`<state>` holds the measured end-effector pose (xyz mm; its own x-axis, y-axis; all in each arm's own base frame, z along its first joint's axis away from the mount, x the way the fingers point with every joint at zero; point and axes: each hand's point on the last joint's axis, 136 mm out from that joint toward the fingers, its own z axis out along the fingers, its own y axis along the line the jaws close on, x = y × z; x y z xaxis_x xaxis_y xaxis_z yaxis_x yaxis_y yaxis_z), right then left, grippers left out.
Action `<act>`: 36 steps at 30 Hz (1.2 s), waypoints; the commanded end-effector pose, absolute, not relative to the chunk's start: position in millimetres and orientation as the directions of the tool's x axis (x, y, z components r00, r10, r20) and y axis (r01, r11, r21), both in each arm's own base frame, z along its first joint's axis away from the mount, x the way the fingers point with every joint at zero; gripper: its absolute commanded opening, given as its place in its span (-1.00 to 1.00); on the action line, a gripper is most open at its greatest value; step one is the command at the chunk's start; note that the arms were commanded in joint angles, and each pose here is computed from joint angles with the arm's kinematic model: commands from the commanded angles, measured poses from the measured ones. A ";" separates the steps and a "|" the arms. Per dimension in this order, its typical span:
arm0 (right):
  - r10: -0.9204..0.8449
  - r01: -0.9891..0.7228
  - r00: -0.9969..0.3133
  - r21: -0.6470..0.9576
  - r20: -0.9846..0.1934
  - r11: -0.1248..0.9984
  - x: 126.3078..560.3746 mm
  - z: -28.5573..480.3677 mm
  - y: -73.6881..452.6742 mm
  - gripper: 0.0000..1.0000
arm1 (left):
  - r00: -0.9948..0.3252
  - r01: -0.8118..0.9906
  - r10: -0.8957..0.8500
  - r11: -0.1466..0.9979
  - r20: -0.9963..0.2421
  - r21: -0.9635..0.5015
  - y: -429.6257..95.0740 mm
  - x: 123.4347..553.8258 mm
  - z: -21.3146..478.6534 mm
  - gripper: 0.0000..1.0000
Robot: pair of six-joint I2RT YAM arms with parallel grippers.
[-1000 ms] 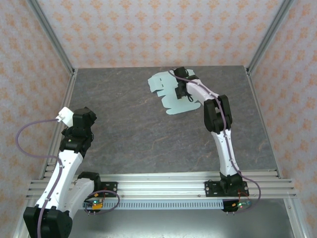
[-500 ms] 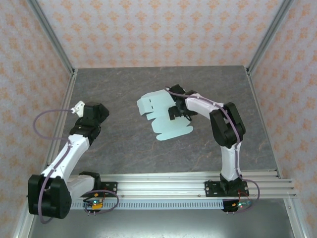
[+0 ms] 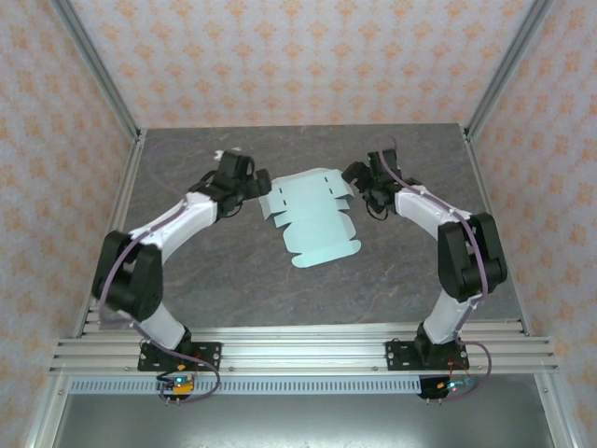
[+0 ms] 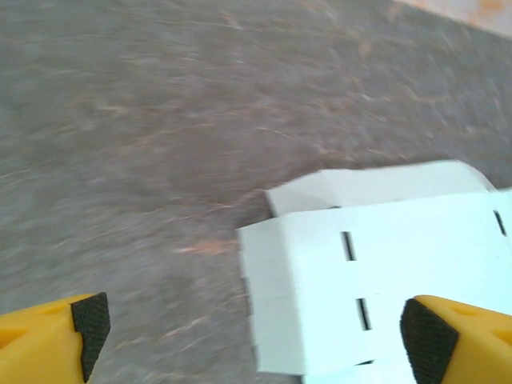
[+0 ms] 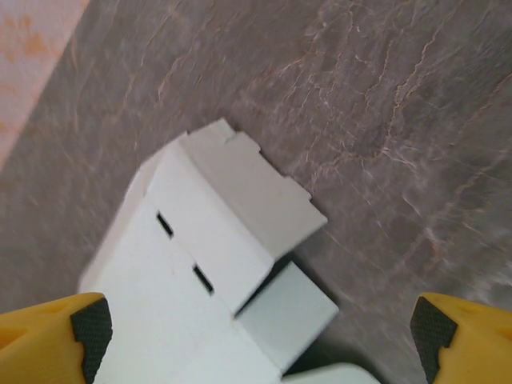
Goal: Fold the paper box
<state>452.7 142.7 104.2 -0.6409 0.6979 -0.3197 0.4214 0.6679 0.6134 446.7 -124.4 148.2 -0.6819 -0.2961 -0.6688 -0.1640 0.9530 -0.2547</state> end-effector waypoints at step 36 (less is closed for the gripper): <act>0.870 0.341 -0.478 0.938 0.125 0.052 526.0 56.7 188.2 -0.49 | -0.913 -0.033 -0.002 0.997 -0.409 0.070 -158.4 430.5 35.7 0.88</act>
